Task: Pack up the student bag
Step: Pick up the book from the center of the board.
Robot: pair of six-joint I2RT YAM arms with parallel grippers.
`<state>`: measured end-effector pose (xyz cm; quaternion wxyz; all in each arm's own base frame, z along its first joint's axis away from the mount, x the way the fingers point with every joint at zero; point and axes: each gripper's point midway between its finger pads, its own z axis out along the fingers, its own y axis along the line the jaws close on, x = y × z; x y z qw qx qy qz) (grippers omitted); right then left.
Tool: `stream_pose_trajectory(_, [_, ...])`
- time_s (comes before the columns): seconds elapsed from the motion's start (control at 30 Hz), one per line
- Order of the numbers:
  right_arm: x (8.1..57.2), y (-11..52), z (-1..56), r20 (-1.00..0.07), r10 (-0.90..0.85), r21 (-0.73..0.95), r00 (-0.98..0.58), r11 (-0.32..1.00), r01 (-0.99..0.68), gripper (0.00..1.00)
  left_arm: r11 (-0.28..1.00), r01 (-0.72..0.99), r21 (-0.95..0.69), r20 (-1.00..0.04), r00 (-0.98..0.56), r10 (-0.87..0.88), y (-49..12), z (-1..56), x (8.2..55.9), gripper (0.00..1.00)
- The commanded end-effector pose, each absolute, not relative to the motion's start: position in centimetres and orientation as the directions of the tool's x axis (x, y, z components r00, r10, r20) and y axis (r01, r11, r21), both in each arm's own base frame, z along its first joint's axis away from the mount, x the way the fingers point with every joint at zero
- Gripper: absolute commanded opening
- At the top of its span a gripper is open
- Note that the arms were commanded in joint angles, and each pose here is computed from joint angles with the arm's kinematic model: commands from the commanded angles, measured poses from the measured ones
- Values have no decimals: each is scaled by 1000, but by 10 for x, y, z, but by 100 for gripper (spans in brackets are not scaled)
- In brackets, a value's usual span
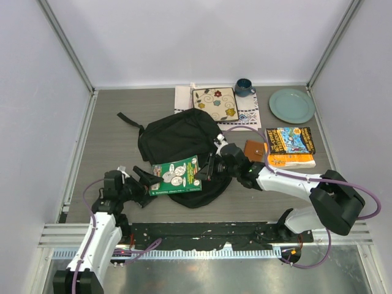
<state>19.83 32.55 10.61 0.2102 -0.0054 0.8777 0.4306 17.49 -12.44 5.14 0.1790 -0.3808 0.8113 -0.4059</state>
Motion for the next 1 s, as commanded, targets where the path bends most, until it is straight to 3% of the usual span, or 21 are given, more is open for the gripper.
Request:
stream_pose_trajectory(0.0, [201, 340, 134, -390, 198, 815, -899, 529, -237, 0, 306, -415, -857, 12, -609, -793, -131, 69, 197, 96])
stream_pose_trajectory(0.07, [200, 339, 132, -387, 193, 815, -901, 530, -236, 0, 293, -403, -867, 8, -599, -801, -132, 74, 202, 85])
stream_pose_trajectory(0.1, [199, 338, 129, -387, 190, 812, -902, 534, -236, 0, 289, -402, -869, 9, -595, -804, -131, 75, 203, 72])
stream_pose_trajectory(0.17, [197, 336, 126, -381, 188, 813, -905, 534, -231, 0, 281, -390, -877, 5, -592, -806, -132, 81, 206, 58])
stream_pose_trajectory(0.2, [195, 335, 122, -375, 183, 813, -909, 537, -227, 0, 280, -388, -878, 4, -592, -806, -132, 82, 206, 44])
stream_pose_trajectory(0.27, [192, 335, 122, -373, 177, 815, -911, 532, -230, 0, 280, -380, -882, 1, -594, -805, -132, 84, 207, 33])
stream_pose_trajectory(0.3, [190, 334, 120, -368, 172, 815, -914, 532, -229, 0, 280, -375, -884, -2, -596, -803, -133, 86, 207, 21])
stream_pose_trajectory(0.4, [188, 332, 119, -367, 171, 817, -914, 529, -229, 0, 288, -351, -891, -18, -606, -795, -134, 91, 208, 1])
stream_pose_trajectory(0.47, [188, 331, 122, -373, 177, 817, -911, 527, -232, 7, 293, -309, -905, -45, -615, -788, -135, 102, 210, 0])
stream_pose_trajectory(0.53, [191, 324, 124, -386, 199, 805, -901, 550, -224, 37, 311, -242, -919, -95, -629, -771, -136, 118, 212, 0])
stream_pose_trajectory(0.57, [192, 321, 125, -397, 207, 796, -894, 563, -222, 61, 316, -206, -926, -121, -631, -766, -137, 127, 212, 0])
stream_pose_trajectory(0.63, [192, 310, 122, -401, 228, 774, -887, 603, -195, 75, 329, -128, -936, -181, -627, -758, -137, 150, 216, 0])
stream_pose_trajectory(0.77, [197, 286, 145, -448, 332, 781, -830, 598, -182, 89, 344, -14, -939, -264, -614, -744, -138, 188, 218, 0])
stream_pose_trajectory(0.97, [182, 282, 170, -410, 373, 849, -832, 489, -199, 90, 330, 170, -929, -360, -631, -688, -149, 244, 218, 0])
